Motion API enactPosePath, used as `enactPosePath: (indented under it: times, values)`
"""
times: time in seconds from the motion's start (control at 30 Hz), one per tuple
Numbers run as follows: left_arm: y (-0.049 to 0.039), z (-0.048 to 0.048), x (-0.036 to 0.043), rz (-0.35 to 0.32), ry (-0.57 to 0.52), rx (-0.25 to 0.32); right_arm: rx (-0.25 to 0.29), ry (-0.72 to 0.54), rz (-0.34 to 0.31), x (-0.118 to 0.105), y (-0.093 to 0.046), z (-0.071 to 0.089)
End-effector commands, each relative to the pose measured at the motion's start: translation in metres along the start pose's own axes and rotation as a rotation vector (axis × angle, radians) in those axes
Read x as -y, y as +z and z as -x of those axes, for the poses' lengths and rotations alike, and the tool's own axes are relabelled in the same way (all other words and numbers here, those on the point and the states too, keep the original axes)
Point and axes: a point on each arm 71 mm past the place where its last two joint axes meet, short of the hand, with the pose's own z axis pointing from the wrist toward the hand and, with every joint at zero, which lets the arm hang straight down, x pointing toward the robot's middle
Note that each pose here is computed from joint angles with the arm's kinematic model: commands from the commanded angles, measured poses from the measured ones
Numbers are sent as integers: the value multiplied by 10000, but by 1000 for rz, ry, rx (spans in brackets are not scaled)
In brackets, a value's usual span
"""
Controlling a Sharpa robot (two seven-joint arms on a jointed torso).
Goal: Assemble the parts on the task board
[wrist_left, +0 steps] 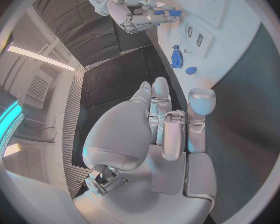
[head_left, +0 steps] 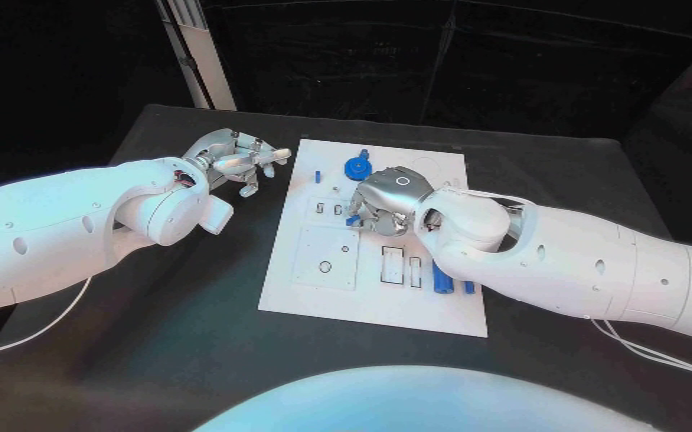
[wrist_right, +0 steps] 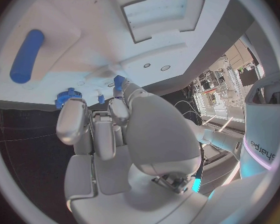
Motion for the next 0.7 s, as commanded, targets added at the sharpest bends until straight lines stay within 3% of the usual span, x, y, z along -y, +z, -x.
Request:
enactPosePath:
  times: [0.03,0.4,0.7]
  values:
    - [-1,-6,17,-10,-4,-8,55,-3,-7,-5,-14,59]
    - [13,-35,25,-11,-4,-20,33,-63,-50,12,-25,64]
    - [23,-51,30,-12,-4,-24,30,-86,-76,26,72,60]
